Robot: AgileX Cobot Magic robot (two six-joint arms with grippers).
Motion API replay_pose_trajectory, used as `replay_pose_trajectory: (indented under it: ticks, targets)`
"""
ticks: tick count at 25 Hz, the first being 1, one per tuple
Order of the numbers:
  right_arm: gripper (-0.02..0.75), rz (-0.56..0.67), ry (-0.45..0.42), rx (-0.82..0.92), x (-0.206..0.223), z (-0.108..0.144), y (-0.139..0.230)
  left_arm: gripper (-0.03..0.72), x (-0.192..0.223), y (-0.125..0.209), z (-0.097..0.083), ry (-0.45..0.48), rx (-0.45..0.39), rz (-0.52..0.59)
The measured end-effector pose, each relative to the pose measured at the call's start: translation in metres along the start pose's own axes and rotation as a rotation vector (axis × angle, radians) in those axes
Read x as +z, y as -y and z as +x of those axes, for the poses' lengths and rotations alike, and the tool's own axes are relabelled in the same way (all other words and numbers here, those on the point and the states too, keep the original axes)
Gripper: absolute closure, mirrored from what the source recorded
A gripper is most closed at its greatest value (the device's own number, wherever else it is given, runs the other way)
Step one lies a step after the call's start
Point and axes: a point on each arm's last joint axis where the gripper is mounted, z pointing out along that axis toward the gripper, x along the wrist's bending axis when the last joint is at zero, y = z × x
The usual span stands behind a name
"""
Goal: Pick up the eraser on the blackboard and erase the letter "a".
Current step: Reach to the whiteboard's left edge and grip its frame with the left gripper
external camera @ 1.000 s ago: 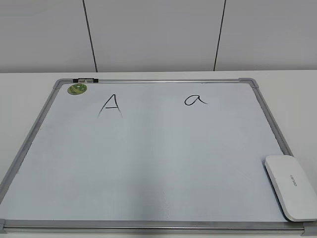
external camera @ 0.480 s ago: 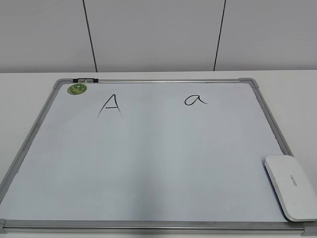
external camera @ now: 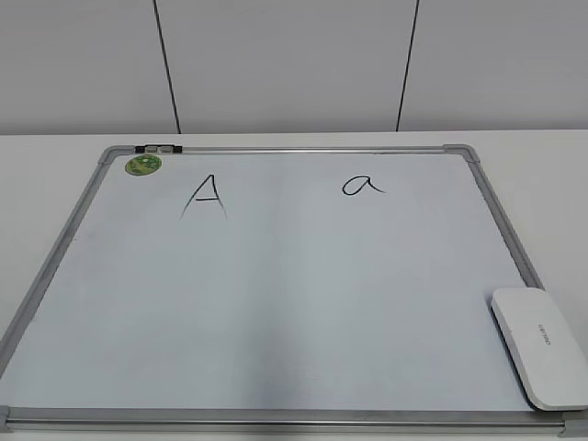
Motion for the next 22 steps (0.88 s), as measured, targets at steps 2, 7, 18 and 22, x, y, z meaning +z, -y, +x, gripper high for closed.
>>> replay_pose_trajectory:
  ticks: [2,7,18,22]
  targets:
    - [0.157,0.0,0.0,0.0,0.0,0.0,0.0,0.235,-0.004,-0.009,0.001,-0.009,0.001,-0.072]
    - [0.157,0.0,0.0,0.0,0.0,0.0,0.0,0.128,0.003,-0.036,0.005,-0.026,-0.003,-0.179]
    - [0.157,0.0,0.0,0.0,0.0,0.0,0.0,0.113,0.101,-0.082,0.018,-0.035,-0.032,-0.039]
    - [0.157,0.0,0.0,0.0,0.0,0.0,0.0,0.112,0.14,-0.081,0.021,-0.025,-0.042,0.105]
